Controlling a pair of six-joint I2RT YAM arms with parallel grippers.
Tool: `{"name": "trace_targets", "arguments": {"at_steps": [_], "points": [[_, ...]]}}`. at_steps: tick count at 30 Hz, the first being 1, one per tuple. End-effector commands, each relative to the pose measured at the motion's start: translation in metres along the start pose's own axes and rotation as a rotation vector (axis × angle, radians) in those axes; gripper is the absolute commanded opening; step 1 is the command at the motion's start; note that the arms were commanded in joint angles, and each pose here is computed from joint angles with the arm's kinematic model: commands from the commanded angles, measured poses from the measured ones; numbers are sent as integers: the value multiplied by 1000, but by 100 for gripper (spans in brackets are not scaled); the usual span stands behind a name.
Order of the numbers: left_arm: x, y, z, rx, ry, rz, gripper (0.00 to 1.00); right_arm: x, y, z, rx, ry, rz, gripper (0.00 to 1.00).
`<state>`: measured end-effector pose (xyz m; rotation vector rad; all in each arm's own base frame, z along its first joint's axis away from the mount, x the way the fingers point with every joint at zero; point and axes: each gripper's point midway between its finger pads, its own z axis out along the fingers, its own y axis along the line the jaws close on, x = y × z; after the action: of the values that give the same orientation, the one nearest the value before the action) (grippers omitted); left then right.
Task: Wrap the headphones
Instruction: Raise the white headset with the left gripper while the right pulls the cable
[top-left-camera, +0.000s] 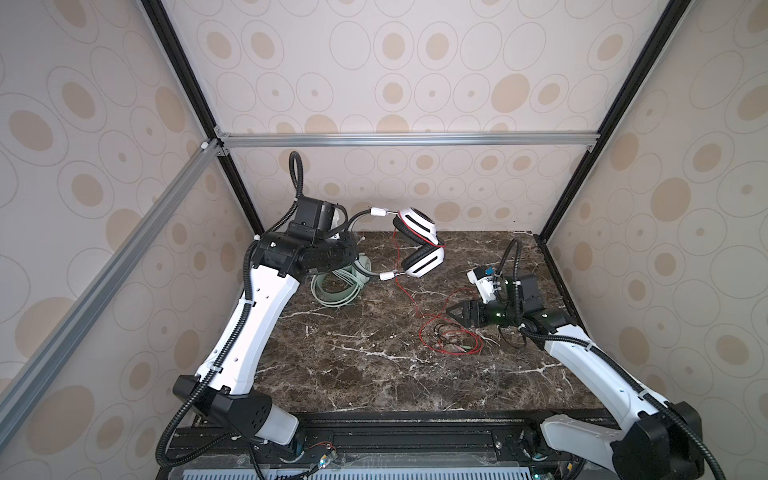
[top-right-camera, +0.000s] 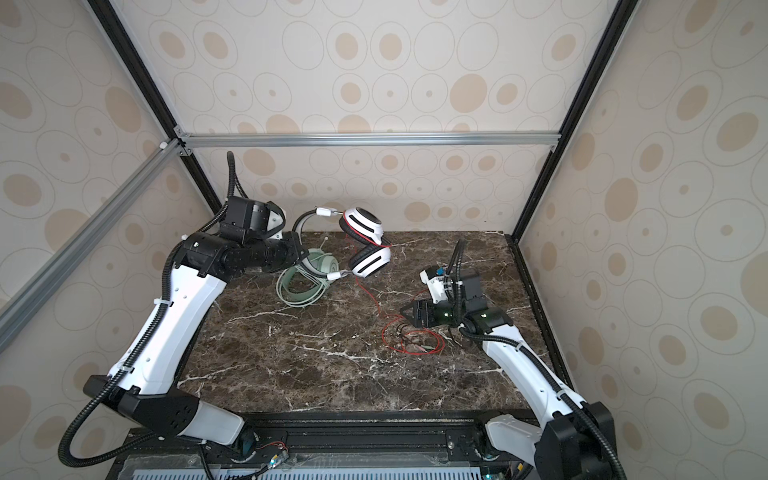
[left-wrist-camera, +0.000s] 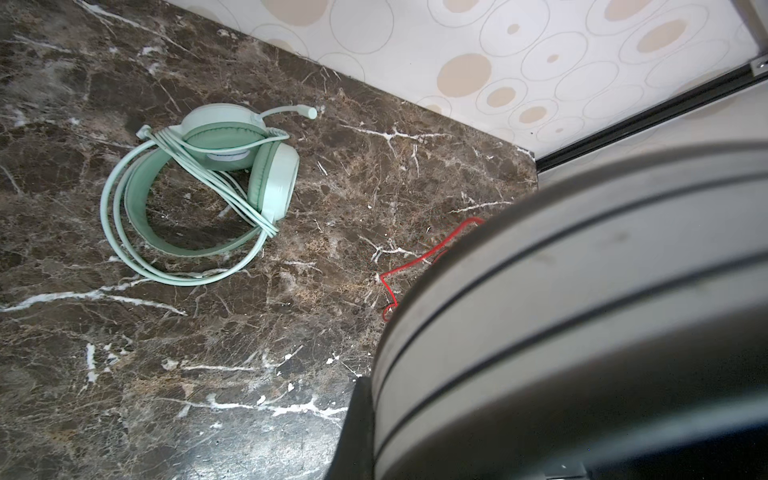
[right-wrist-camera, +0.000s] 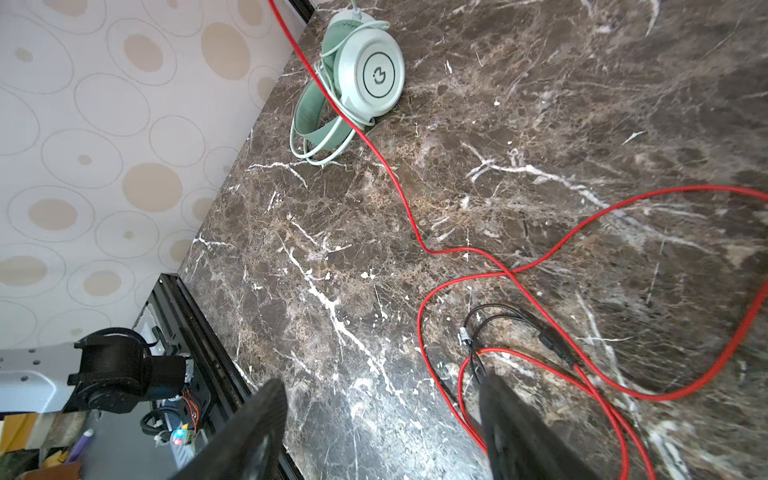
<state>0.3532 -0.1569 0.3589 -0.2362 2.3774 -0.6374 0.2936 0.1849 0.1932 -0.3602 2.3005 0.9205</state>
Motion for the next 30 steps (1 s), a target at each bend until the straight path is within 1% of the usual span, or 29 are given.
{"name": "trace_targets", "arguments": {"at_steps": [1,5,8,12,16,21,25,30], "points": [[-20,-24,-22,95,-56,-29,0,-3,-6,13,-23,-9,59,73],[-29,-36,-32,143,-81,-22,0,-6,-9,36,-80,16,79,66],[-32,-43,-35,174,-91,-19,0,-12,-12,55,-78,33,55,66],[-35,-46,-36,184,-95,-20,0,-18,-11,84,-111,56,25,66],[-39,-48,-37,186,-99,-19,0,-18,-7,119,-141,103,12,64],[-45,-48,-37,187,-106,-21,0,-11,-13,153,-129,126,-20,65],[-52,-48,-36,192,-108,-33,0,-2,-14,169,-141,138,-30,64],[-62,-53,-38,218,-123,-44,0,7,-12,175,-157,136,-38,62]]}}
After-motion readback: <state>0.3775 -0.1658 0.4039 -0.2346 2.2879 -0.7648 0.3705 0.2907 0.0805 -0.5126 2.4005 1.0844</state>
